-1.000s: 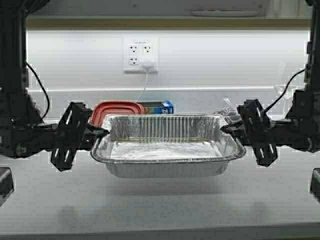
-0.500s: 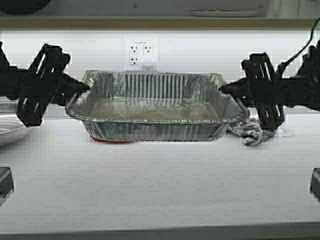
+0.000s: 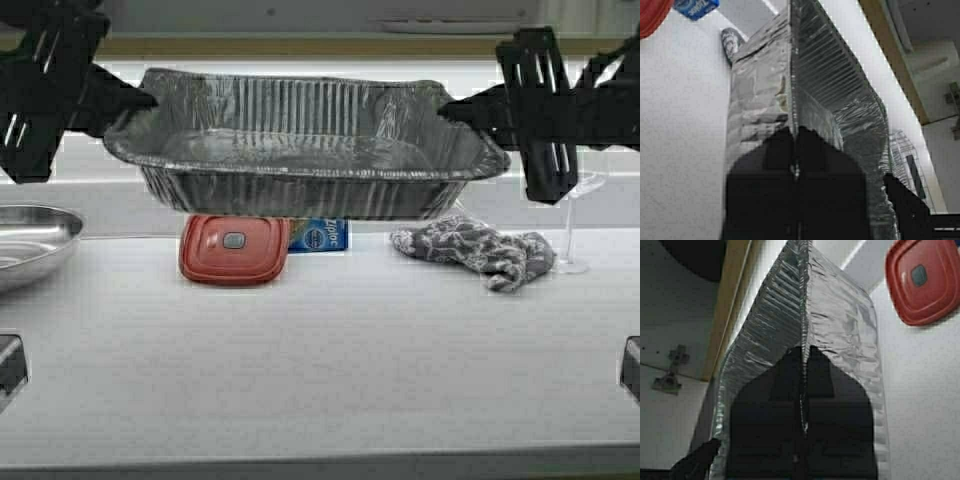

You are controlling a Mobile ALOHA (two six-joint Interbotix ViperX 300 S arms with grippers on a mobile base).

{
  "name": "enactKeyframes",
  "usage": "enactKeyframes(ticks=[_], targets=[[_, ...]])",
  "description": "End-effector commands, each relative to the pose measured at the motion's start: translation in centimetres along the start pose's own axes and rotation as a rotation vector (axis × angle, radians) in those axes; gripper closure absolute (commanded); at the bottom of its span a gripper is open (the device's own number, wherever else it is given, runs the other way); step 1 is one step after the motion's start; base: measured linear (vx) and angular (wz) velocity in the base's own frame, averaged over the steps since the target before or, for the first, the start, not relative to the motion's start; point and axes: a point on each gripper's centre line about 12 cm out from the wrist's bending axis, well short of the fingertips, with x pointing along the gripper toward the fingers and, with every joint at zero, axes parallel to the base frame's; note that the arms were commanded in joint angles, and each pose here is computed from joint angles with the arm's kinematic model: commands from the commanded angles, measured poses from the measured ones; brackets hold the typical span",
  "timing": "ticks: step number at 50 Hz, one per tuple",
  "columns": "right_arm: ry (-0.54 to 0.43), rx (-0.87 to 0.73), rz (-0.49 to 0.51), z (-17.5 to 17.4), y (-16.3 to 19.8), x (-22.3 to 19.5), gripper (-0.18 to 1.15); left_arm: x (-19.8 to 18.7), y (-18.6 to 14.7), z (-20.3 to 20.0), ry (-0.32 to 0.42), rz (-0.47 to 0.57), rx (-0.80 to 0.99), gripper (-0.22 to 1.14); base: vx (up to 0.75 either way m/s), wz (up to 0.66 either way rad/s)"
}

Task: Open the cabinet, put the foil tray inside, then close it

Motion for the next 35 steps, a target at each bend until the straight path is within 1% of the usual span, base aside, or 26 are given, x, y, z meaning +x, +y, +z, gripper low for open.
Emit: enactKeyframes(ticks=[1,9,11,14,18,23,26,35], targets=[[0.023,-0.03,0.044,-0.1,2.4,-0.1,0.89,-0.2,-2.8,1.2,-0.016,-0.011,0.072,0.88,0.0,0.0],[0.035,-0.069,0.03,0.1,4.7,0.0,0.89,-1.9,-4.4,2.9,-0.073,0.061,0.126,0.88,0.0,0.0],[0.026,-0.076,0.029,0.3,5.2,0.0,0.89,-2.3,-4.6,3.1,-0.087,0.072,0.131,0.88,0.0,0.0],[0.006,-0.088,0.054,0.9,6.4,0.0,0.89,-2.7,-4.8,3.2,-0.098,0.072,0.135,0.88,0.0,0.0],[-0.015,-0.099,0.079,1.7,7.9,-0.1,0.89,-2.7,-5.0,3.2,-0.093,0.068,0.137,0.88,0.0,0.0],[-0.015,-0.127,0.055,2.5,8.9,0.4,0.89,-2.1,-5.8,3.4,-0.08,0.053,0.145,0.88,0.0,0.0],[-0.01,-0.145,0.042,2.9,9.4,0.8,0.89,-1.5,-6.8,3.9,-0.076,0.037,0.16,0.88,0.0,0.0],[-0.021,-0.133,0.077,4.4,11.2,2.3,0.89,0.9,-9.9,5.5,-0.065,-0.009,0.206,0.88,0.0,0.0]])
